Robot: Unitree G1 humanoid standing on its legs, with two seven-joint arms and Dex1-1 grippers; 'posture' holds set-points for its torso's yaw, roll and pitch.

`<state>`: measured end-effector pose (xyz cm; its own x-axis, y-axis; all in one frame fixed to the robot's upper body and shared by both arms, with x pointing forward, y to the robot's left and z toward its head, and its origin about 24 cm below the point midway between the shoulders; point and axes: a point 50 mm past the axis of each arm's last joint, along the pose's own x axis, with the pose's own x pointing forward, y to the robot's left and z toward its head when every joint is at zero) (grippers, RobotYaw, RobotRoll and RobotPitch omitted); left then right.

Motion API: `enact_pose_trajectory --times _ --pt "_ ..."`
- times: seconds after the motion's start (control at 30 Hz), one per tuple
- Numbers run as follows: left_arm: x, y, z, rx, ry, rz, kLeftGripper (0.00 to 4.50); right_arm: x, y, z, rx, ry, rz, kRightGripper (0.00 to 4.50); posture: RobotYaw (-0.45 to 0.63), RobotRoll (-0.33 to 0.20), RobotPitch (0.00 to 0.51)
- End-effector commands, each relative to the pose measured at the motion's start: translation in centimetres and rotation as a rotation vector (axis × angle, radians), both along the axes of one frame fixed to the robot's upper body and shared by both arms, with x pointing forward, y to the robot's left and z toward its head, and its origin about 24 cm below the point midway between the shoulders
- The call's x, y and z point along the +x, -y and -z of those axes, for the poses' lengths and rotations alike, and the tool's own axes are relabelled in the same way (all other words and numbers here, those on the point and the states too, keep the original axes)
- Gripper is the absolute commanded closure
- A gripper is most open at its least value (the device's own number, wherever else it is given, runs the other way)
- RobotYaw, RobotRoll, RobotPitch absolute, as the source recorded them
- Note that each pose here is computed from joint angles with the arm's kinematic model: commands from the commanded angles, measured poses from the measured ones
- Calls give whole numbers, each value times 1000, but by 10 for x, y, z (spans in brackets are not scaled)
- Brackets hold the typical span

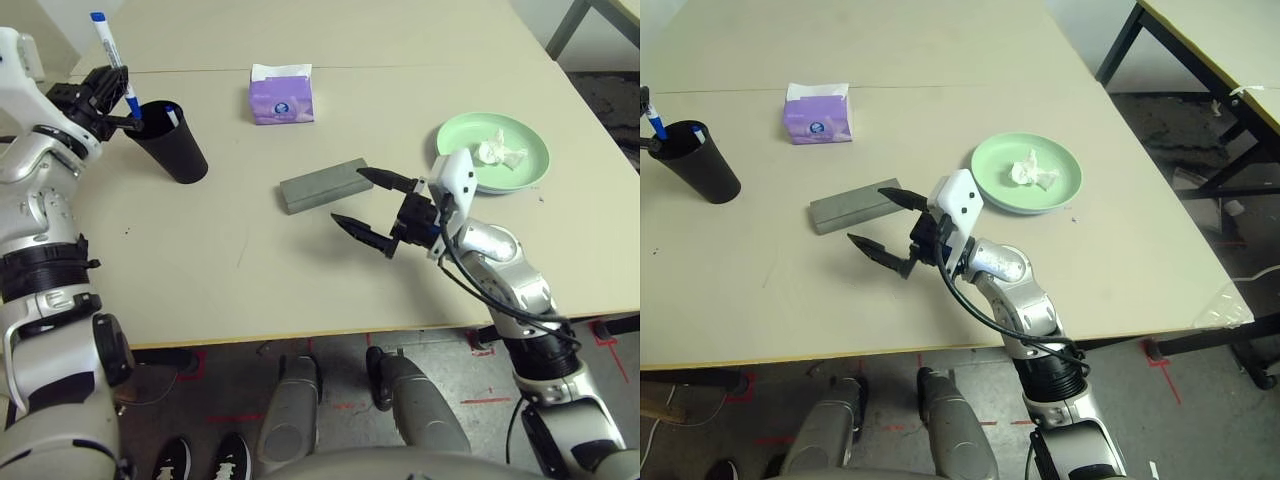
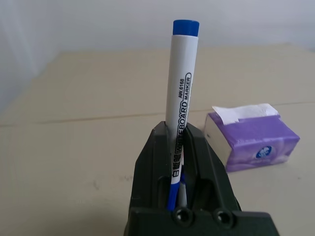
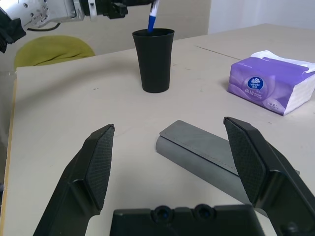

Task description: Organize and tidy the items on the table.

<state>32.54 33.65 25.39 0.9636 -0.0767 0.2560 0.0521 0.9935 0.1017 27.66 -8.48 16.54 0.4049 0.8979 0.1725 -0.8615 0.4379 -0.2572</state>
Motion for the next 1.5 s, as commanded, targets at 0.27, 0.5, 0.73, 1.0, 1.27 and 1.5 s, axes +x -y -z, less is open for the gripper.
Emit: enact_pose_trajectory --times 0.27,0.5,0.73,1.0,1.27,1.5 --pt "-4 7 3 -15 -19 13 1556 2 -1 -2 -14 15 -2 0 -24 0 237" --pt "-7 5 -1 -21 -10 3 22 5 -1 -2 -18 19 -5 0 -18 0 236" --pt "-16 -5 -14 -29 27 -15 22 5 0 -5 -5 26 -26 0 -19 0 234" --pt "-76 -48 -17 -93 153 -125 22 23 65 -37 169 60 364 0 -34 0 252" --pt "-137 -64 41 -113 79 -267 22 -5 190 -28 95 130 976 0 -38 0 265" --pt "-135 -36 89 -112 -57 -181 22 -24 218 9 115 48 1144 0 -50 0 273"
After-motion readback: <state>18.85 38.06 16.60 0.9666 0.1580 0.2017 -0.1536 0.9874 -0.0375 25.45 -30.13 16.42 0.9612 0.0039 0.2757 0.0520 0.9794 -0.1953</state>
